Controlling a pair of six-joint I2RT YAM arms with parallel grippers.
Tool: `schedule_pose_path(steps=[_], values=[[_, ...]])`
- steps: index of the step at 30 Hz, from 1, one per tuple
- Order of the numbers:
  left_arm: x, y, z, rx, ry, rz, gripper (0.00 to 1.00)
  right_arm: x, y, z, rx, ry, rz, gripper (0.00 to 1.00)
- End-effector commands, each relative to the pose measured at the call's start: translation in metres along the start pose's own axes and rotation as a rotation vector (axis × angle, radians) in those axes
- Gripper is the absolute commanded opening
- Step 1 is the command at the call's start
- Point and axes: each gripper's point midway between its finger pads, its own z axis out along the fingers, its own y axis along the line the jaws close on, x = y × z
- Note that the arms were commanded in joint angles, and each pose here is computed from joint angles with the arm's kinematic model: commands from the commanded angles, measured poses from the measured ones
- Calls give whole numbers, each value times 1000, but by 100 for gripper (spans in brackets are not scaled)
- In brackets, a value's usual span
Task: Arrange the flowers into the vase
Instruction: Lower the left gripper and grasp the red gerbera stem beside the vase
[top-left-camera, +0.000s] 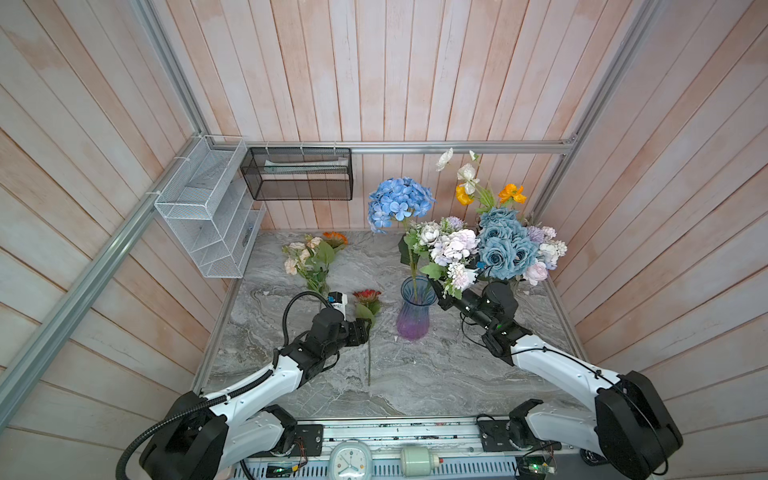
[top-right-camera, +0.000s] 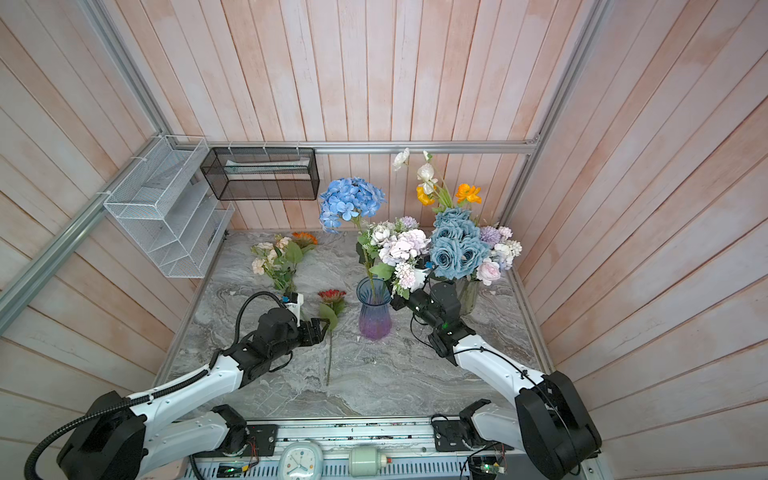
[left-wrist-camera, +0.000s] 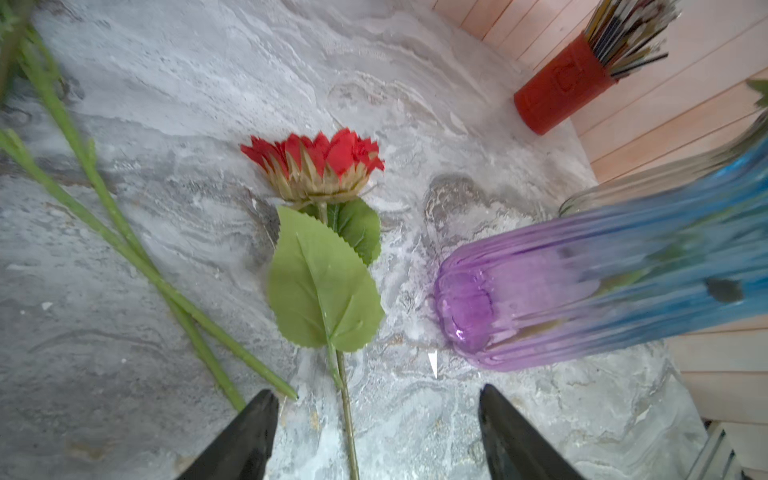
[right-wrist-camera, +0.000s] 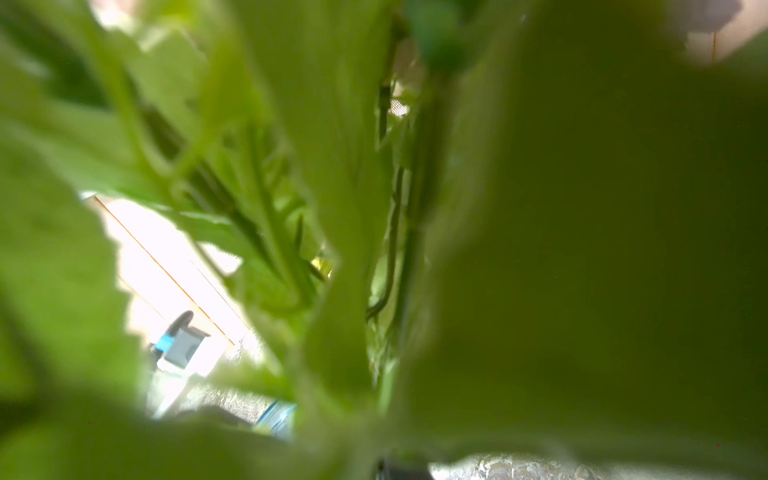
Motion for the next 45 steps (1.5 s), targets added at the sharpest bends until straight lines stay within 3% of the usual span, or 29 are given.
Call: schedule_pose_path(steps=[1,6,13,21,33,41,45], values=[[11,6,8,-61,53,48,75,-11,3,0,-15,-38,-14,11],[12,9,31,-144,141,156,64,-12,6,2,-32,-39,-7,11],[22,9,51,-184,211,168,55,-12,6,1,-29,-31,-3,11],[38,17,56,-261,283,208,51,-13,7,0,-30,-37,-15,11],[50,20,71,-302,363,252,25,-15,9,-1,-35,-44,-32,12],[59,35,71,-371,408,270,24,-15,9,0,-35,-44,-42,12],[61,42,72,-412,423,283,15,-16,10,0,-38,-46,-50,12]])
